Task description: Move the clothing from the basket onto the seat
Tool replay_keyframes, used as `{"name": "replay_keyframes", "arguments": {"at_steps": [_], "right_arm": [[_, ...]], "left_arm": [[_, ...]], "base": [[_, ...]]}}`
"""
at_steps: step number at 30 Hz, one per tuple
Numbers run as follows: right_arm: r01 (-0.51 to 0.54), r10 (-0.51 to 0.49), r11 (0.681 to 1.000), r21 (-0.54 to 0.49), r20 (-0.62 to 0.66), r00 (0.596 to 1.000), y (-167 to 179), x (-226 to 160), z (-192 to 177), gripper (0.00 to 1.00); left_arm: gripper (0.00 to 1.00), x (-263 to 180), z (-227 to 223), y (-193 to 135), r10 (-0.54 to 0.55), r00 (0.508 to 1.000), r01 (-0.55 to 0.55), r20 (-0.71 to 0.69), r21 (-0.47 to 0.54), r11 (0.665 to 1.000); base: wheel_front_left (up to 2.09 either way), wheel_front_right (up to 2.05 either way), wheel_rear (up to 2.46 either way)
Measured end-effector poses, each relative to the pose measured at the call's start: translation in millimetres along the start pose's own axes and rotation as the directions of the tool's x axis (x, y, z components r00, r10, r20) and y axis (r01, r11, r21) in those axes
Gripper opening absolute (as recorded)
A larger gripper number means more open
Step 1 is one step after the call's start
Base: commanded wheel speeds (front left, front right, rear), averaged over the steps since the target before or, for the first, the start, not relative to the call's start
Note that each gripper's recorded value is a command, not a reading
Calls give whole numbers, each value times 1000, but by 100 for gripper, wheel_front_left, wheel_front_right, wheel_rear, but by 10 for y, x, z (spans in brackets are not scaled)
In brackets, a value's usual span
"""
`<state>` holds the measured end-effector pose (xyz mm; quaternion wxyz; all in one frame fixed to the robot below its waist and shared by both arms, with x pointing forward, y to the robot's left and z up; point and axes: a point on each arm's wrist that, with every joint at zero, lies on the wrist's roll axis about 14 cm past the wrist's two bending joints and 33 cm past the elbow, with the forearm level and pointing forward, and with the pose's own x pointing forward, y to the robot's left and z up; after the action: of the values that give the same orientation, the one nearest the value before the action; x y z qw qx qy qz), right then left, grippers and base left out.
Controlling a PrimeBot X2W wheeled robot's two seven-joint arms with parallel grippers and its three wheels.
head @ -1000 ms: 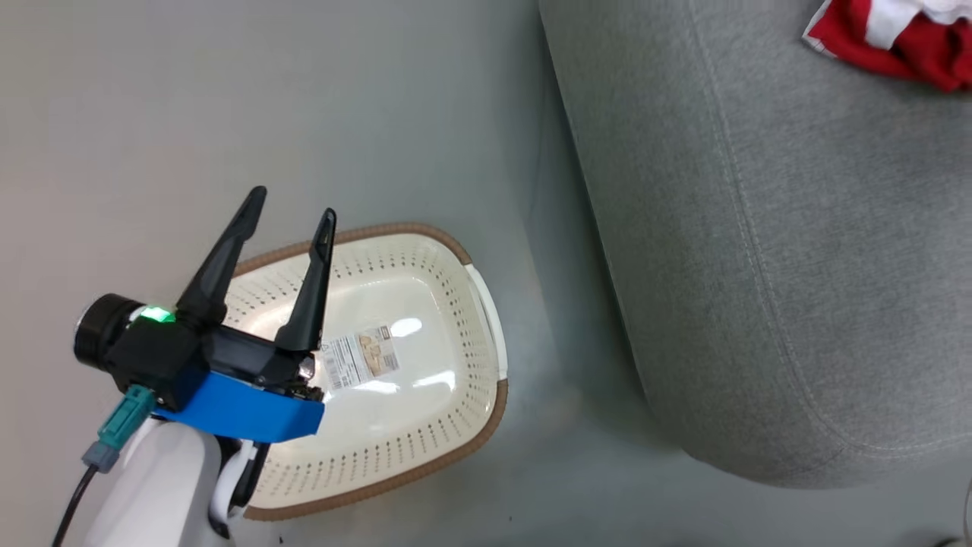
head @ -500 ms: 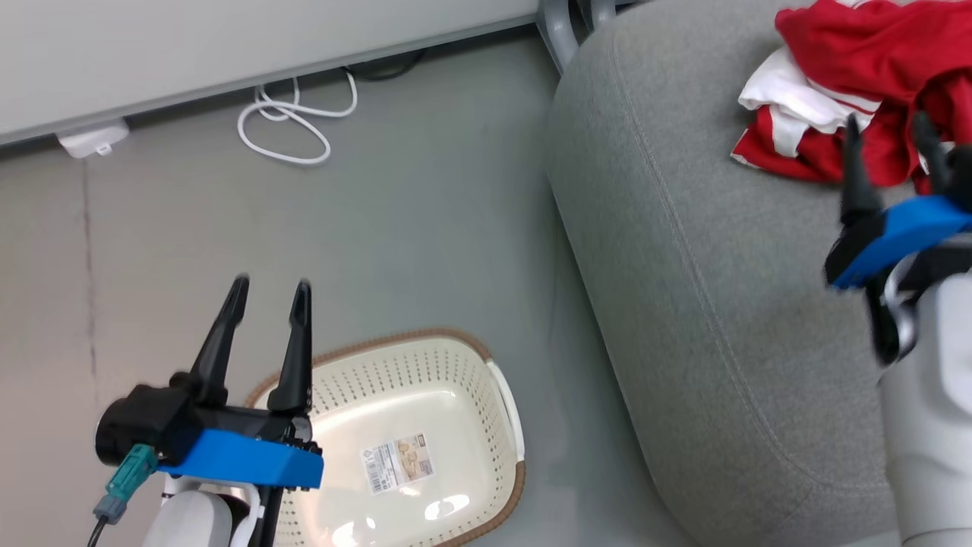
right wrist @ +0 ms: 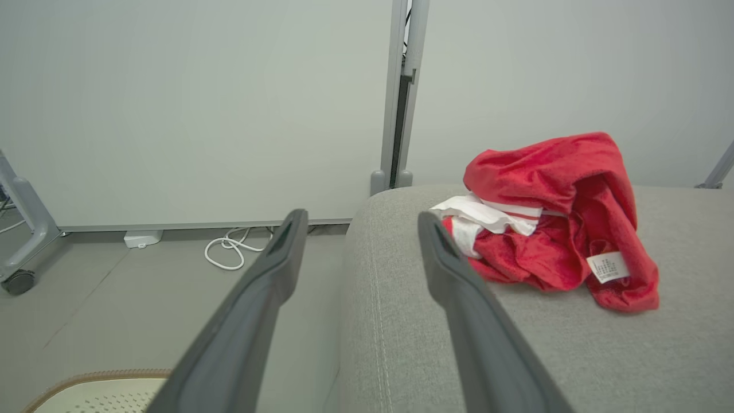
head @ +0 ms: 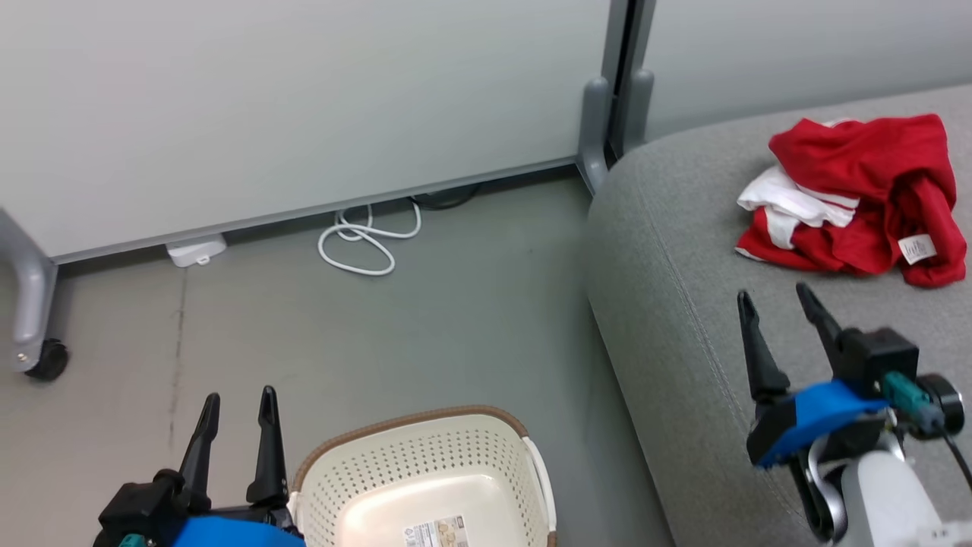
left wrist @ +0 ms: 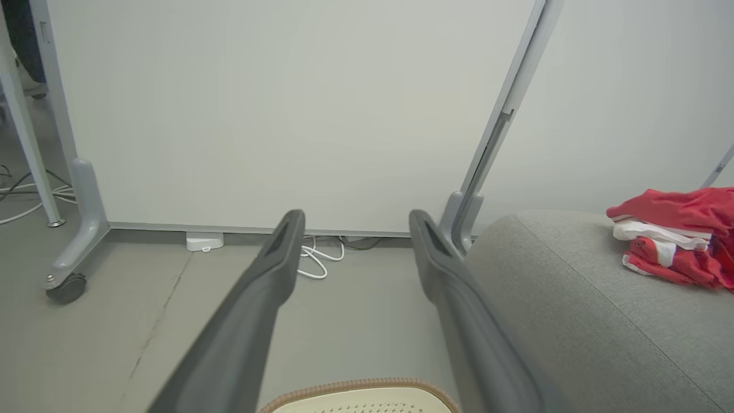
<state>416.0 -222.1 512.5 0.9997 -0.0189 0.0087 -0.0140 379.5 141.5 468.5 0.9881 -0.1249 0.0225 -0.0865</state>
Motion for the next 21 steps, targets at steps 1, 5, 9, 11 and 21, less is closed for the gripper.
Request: {"name": "replay_keyframes", "arguments": {"at_steps": [1, 5, 9, 11, 21], "right_arm": [[-4, 4, 1000, 5, -5, 1000, 29, -54, -17, 100], [-20, 21, 1000, 19, -11, 1000, 128, -214, -36, 100], [-40, 41, 998, 38, -24, 999, 210, -328, -60, 100], [-55, 57, 997, 49, -37, 998, 265, -373, -98, 100], [-120, 124, 990, 79, -45, 991, 495, -431, -95, 100]], "left_arm": [[100, -41, 7, 35, 14, 1000, -14, 2, -1, 1000], [100, -214, 30, 166, 72, 997, -72, 13, -7, 997], [100, -328, 76, 262, 116, 993, -115, 31, -14, 993], [100, -381, 66, 302, 134, 991, -133, 30, -19, 991], [100, -456, 60, 342, 155, 987, -154, 32, -28, 988]], "base": [[0, 0, 0], [0, 0, 0], [0, 0, 0], [0, 0, 0], [0, 0, 0]]}}
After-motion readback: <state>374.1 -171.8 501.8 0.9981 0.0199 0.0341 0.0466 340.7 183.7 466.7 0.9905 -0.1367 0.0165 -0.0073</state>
